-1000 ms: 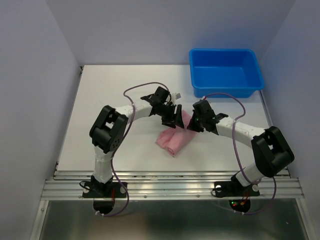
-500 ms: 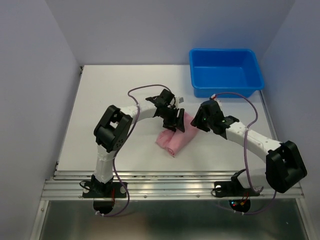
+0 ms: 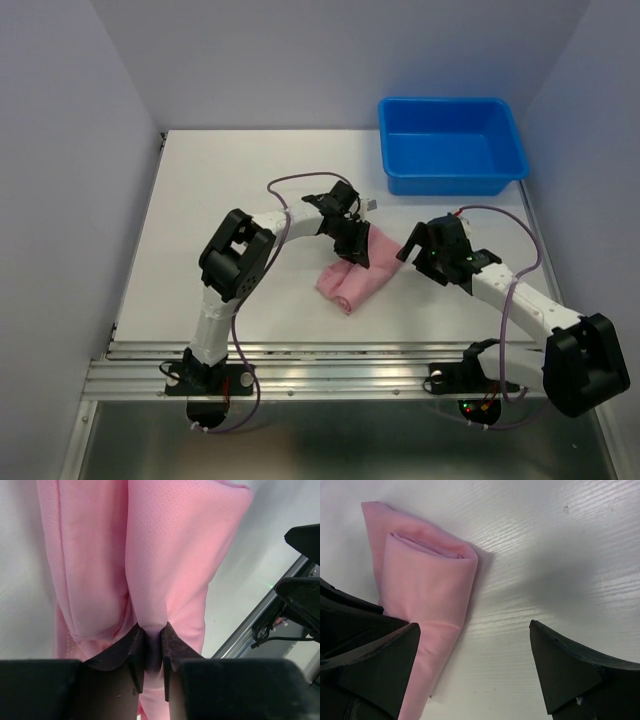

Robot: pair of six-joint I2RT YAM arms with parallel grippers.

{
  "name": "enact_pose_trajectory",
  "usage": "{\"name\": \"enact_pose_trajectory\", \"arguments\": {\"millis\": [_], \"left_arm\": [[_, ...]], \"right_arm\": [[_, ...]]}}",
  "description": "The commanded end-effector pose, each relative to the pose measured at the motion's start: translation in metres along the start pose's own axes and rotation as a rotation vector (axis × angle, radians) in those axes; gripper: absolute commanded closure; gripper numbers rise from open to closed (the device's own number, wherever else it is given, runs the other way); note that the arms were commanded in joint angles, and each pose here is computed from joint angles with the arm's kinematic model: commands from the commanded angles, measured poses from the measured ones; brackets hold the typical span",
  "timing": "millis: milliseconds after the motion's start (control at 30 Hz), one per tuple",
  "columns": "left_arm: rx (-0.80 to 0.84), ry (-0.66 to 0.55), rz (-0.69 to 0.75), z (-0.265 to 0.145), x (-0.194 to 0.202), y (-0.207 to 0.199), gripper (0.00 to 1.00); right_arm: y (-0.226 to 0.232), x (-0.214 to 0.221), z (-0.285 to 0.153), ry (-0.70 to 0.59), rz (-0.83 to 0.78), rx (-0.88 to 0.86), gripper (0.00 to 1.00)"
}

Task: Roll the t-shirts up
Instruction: Roll the T-shirt to the center of the board.

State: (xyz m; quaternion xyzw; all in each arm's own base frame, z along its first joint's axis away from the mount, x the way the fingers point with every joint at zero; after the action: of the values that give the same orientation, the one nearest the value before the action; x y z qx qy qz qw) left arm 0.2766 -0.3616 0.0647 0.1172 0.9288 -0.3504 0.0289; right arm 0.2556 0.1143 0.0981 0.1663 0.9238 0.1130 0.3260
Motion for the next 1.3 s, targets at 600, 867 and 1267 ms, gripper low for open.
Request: {"name": "enact_pose_trajectory", "arguments": {"millis": [600, 867, 1267], "left_arm": [[0.416, 0.072, 0.026, -0.029, 0.016, -0.04, 1.0], [0.475, 0.085, 0.022, -0.03, 0.016, -0.039, 1.0], [0.539, 0.127, 0.0, -0.03, 0.021, -0.032, 1.0]], "right_arm": [[0.023, 0.019, -0.001, -0.078, 0.177, -0.327, 0.0], [0.022, 0.035, 0.01, -0.084, 0.233, -0.41, 0.0], [0.032, 0.032, 0.02, -0.144, 0.302, -0.53, 0.18]]}}
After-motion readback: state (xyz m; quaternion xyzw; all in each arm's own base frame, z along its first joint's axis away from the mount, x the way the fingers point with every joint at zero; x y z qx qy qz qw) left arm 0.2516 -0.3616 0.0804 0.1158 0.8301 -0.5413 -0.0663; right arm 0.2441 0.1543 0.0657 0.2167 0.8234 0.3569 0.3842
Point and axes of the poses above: each gripper's point midway between its finger pads, its own z axis out along the fingers, its own y axis along the line the jaws close on, x = y × z, the point moved 3 cm from there along -z, back along the fingers, and after that the axes turned 10 degrees about -z, right-handed, at the moved point
